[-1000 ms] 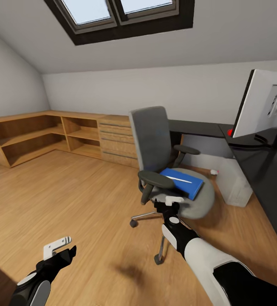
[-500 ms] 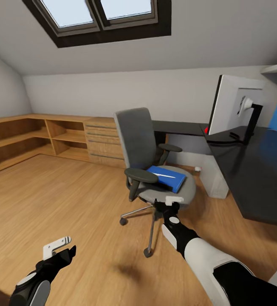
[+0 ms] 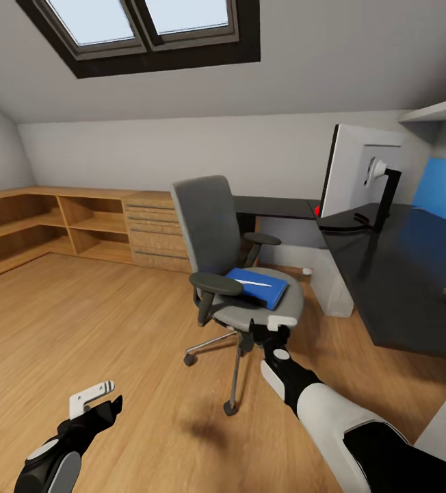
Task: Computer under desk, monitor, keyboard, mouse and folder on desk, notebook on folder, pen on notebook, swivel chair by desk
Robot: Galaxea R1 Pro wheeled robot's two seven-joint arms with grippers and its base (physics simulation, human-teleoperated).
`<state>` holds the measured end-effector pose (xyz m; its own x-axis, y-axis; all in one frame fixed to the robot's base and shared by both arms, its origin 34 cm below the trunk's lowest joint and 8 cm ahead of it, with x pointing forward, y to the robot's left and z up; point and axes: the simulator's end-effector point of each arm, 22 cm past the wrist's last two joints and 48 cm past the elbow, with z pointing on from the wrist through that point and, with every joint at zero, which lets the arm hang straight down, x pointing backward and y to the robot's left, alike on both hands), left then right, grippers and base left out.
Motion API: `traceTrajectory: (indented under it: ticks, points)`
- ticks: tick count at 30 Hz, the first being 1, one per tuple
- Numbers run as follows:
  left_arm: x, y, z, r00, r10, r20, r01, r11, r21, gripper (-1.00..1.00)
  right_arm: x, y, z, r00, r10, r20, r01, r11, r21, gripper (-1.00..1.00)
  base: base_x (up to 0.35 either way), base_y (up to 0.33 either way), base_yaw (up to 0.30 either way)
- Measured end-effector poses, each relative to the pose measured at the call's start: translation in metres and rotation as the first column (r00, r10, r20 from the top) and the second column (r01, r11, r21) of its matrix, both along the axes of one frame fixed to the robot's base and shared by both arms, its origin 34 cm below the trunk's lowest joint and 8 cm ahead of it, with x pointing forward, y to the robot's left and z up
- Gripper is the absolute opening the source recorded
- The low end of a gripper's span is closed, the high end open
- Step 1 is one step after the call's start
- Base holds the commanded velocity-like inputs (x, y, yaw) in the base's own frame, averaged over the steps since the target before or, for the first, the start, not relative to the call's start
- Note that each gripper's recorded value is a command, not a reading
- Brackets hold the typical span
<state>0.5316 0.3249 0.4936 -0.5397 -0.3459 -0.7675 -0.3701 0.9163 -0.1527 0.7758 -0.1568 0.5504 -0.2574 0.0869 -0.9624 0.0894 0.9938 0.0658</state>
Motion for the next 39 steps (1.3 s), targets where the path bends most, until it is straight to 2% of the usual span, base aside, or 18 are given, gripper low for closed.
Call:
traceTrajectory:
  ticks: [2, 4, 5, 6, 7, 9, 13, 17, 20, 21, 22, 24, 30, 34, 38, 39]
  points:
    - [0.000, 0.000, 0.000, 1.000, 0.000, 0.000, 0.000, 1.000, 0.000, 1.00, 0.000, -0.002, -0.001, 1.000, -0.019, -0.002, 0.019, 0.999, 0.033, 1.00, 0.000, 0.000, -0.004]
    - [0.000, 0.000, 0.000, 1.000, 0.000, 0.000, 0.000, 1.000, 0.000, 1.00, -0.002, -0.007, -0.006, 0.998, -0.066, -0.023, 0.068, 0.991, 0.116, 1.00, 0.000, 0.000, -0.002]
    - [0.000, 0.000, 0.000, 1.000, 0.000, 0.000, 0.000, 1.000, 0.000, 1.00, -0.003, -0.008, -0.007, 0.997, -0.077, -0.029, 0.080, 0.987, 0.137, 1.00, 0.000, 0.000, 0.000]
    - [0.000, 0.000, 0.000, 1.000, 0.000, 0.000, 0.000, 1.000, 0.000, 1.00, -0.004, -0.010, -0.011, 0.994, -0.099, -0.043, 0.105, 0.979, 0.177, 1.00, 0.000, 0.000, 0.000]
    - [0.000, 0.000, 0.000, 1.000, 0.000, 0.000, 0.000, 1.000, 0.000, 1.00, -0.007, -0.014, -0.017, 0.988, -0.138, -0.073, 0.153, 0.955, 0.253, 1.00, 0.000, 0.000, 0.000]
    - [0.000, 0.000, 0.000, 1.000, 0.000, 0.000, 0.000, 1.000, 0.000, 1.00, -0.008, -0.015, -0.020, 0.984, -0.155, -0.087, 0.174, 0.942, 0.287, 1.00, 0.000, 0.000, 0.000]
    - [0.000, 0.000, 0.000, 1.000, 0.000, 0.000, 0.000, 1.000, 0.001, 1.00, -0.010, -0.017, -0.025, 0.977, -0.180, -0.111, 0.208, 0.918, 0.338, 1.00, 0.000, 0.000, 0.000]
    - [0.000, 0.000, 0.000, 1.000, 0.000, 0.001, 0.000, 1.000, 0.001, 1.00, -0.011, -0.018, -0.027, 0.973, -0.194, -0.123, 0.226, 0.905, 0.361, 1.00, 0.000, 0.000, 0.000]
    - [0.000, 0.000, 0.000, 1.000, 0.000, 0.001, 0.000, 1.000, 0.001, 1.00, -0.012, -0.030, -0.030, 0.965, -0.224, -0.137, 0.261, 0.885, 0.386, 1.00, 0.000, 0.000, 0.000]
    - [0.000, 0.000, 0.000, 1.000, 0.000, 0.001, 0.000, 1.000, 0.001, 1.00, -0.012, -0.039, -0.032, 0.958, -0.246, -0.146, 0.284, 0.871, 0.401, 1.00, 0.000, 0.000, 0.000]
    - [0.000, 0.000, 0.000, 1.000, 0.000, 0.001, 0.000, 1.000, 0.001, 1.00, -0.012, -0.039, -0.032, 0.958, -0.246, -0.146, 0.285, 0.871, 0.401, 1.00, 0.000, 0.000, 0.000]
    - [0.000, 0.000, 0.000, 1.000, 0.000, 0.001, 0.000, 1.000, 0.001, 1.00, -0.011, -0.055, -0.032, 0.945, -0.286, -0.158, 0.326, 0.838, 0.437, 1.00, 0.000, 0.000, 0.000]
    - [0.000, -0.001, 0.000, 1.000, -0.001, 0.000, 0.001, 1.000, 0.001, 1.00, -0.010, -0.078, -0.031, 0.927, -0.334, -0.169, 0.374, 0.795, 0.478, 1.00, 0.000, 0.000, 0.000]
    - [0.000, -0.001, 0.000, 1.000, -0.001, 0.000, 0.001, 1.000, 0.001, 1.00, -0.012, -0.088, -0.035, 0.912, -0.361, -0.193, 0.407, 0.758, 0.509, 1.00, 0.000, 0.000, 0.000]
    - [0.000, -0.001, 0.000, 1.000, -0.001, 0.000, 0.001, 1.000, 0.000, 1.00, -0.016, -0.100, -0.042, 0.892, -0.389, -0.231, 0.449, 0.705, 0.549, 1.00, 0.000, 0.000, 0.000]
    - [0.000, -0.001, 0.000, 1.000, -0.001, 0.000, 0.001, 1.000, 0.000, 1.00, -0.016, -0.102, -0.043, 0.889, -0.394, -0.236, 0.456, 0.697, 0.554, 1.00, 0.000, 0.000, 0.000]
